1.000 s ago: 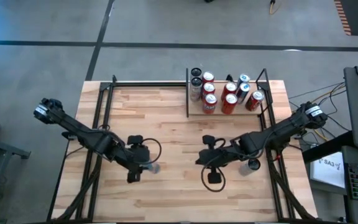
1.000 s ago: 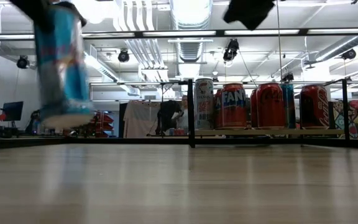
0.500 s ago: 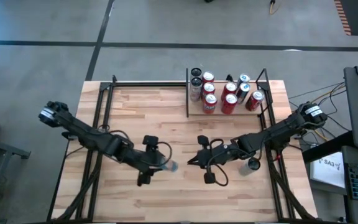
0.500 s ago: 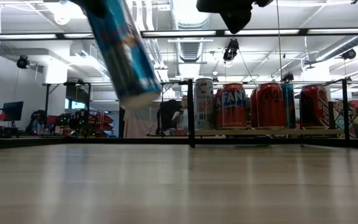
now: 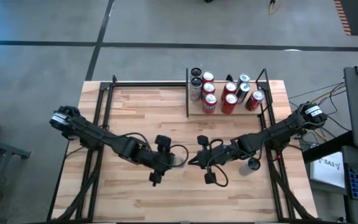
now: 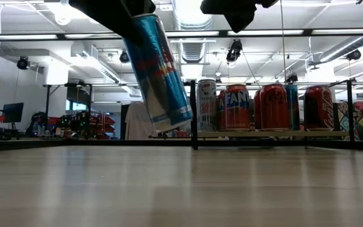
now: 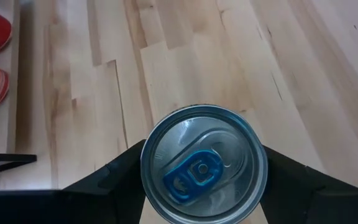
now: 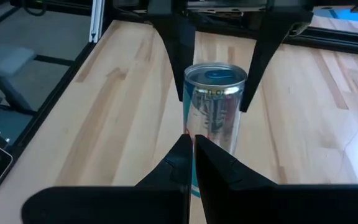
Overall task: Place canned beverage on shelf
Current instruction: Put the blue soda can on the shelf aligned with the other blue soda cans
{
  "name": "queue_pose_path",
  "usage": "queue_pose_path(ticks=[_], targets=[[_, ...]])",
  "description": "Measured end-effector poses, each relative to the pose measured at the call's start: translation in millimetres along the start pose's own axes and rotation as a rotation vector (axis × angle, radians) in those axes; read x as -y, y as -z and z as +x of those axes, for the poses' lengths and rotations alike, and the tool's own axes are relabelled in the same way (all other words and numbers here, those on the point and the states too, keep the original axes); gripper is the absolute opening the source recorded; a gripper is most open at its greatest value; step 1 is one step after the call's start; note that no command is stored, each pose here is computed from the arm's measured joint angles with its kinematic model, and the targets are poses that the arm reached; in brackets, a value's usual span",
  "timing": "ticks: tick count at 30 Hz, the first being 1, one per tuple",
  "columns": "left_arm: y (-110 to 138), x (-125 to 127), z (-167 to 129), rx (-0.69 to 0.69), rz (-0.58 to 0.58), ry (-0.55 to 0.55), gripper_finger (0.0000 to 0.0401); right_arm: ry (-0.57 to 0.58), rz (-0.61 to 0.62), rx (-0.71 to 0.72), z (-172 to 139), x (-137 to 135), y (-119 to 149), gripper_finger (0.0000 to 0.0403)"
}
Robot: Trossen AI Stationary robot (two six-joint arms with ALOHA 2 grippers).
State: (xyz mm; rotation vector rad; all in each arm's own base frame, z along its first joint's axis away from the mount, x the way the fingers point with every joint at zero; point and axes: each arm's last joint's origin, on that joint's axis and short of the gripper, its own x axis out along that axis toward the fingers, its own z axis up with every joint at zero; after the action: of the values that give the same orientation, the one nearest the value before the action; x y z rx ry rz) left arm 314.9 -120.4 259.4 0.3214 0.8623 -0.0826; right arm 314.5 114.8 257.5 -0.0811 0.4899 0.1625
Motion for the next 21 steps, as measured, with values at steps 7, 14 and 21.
queue_pose_path(ticks=[7, 14, 21], targets=[[-1.8, -5.7, 4.3, -0.007, -0.017, -0.012, 0.023, 0.012, 0.019, -0.002, 0.9, 0.2, 0.7, 0.0039], [-2.7, -7.0, 4.0, -0.003, -0.032, -0.014, 0.023, 0.045, 0.017, -0.012, 0.9, 1.2, 1.7, 0.0137], [-7.0, -7.2, 3.6, 0.04, -0.007, -0.014, 0.023, 0.056, 0.082, -0.011, 0.9, 1.8, 1.9, 0.0208]])
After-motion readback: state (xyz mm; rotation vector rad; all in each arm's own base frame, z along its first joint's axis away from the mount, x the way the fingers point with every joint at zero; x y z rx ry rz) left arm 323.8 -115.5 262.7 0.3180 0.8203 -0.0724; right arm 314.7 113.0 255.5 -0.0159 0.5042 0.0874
